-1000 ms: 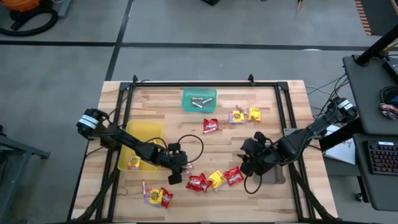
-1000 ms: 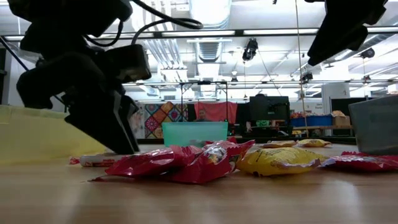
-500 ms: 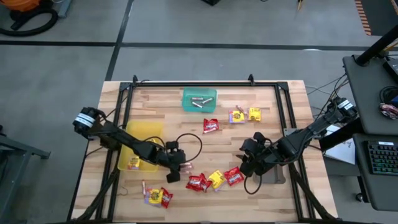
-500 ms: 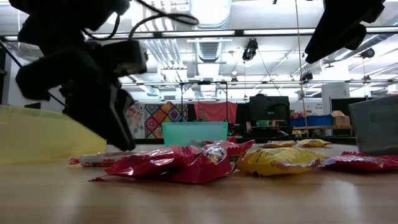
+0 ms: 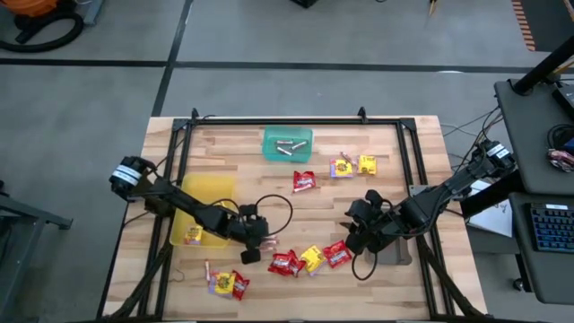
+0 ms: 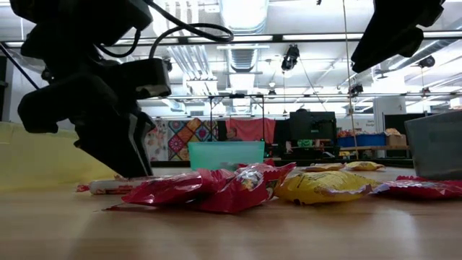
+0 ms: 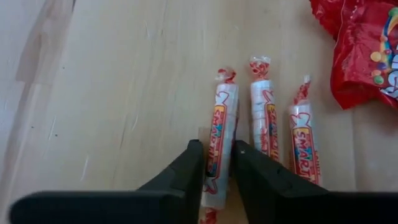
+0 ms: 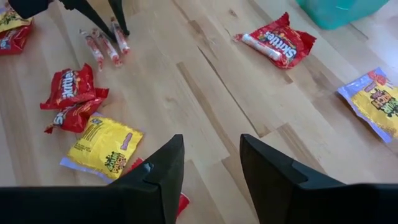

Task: Sort candy
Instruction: Put the white candy into the green bin, then put the red candy into the black bin

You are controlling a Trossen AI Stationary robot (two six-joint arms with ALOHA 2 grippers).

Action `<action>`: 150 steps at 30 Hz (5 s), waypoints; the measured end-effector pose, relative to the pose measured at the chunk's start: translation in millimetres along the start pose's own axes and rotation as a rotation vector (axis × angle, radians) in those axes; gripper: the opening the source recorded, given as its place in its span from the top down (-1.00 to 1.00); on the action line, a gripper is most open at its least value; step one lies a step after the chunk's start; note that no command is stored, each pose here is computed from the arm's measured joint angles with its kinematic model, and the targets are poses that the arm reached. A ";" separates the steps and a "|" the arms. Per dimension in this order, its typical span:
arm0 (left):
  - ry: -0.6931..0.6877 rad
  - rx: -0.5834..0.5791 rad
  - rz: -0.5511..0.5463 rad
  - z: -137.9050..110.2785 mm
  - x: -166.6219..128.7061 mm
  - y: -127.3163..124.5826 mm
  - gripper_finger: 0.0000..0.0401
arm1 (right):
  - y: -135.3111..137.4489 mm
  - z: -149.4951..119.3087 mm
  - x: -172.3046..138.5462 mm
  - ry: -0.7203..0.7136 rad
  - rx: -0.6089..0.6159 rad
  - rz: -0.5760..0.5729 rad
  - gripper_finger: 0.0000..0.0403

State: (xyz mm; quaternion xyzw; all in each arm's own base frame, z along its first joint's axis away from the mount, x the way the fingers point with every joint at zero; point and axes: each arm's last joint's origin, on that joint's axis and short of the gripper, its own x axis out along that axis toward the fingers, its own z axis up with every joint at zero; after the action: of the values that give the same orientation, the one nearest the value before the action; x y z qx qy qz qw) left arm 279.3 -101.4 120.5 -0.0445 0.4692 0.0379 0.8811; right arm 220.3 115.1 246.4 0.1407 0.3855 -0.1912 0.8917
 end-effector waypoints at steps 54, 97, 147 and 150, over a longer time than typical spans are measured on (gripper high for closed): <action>-0.739 0.159 0.076 69.0 -57.3 -7.8 0.99 | 39.0 57.9 69.7 -0.470 -0.357 0.221 0.53; -0.392 -0.049 0.123 34.9 -106.1 20.2 0.25 | -89.8 164.3 120.2 -0.359 -0.163 -0.193 0.82; -0.354 -0.174 -0.050 23.3 -108.8 -5.3 0.25 | -80.2 166.5 84.1 -0.079 -0.213 -0.119 0.47; -0.381 -0.171 -0.078 23.6 -111.4 -11.5 0.25 | -64.9 150.1 70.9 -0.090 -0.229 -0.070 0.47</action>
State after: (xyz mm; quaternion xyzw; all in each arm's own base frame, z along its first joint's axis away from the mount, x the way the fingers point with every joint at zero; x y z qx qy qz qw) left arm 237.9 -112.9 226.6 -0.1293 0.2871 0.0512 0.9478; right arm 330.9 -18.7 286.7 0.0156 0.3691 -0.1827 0.9111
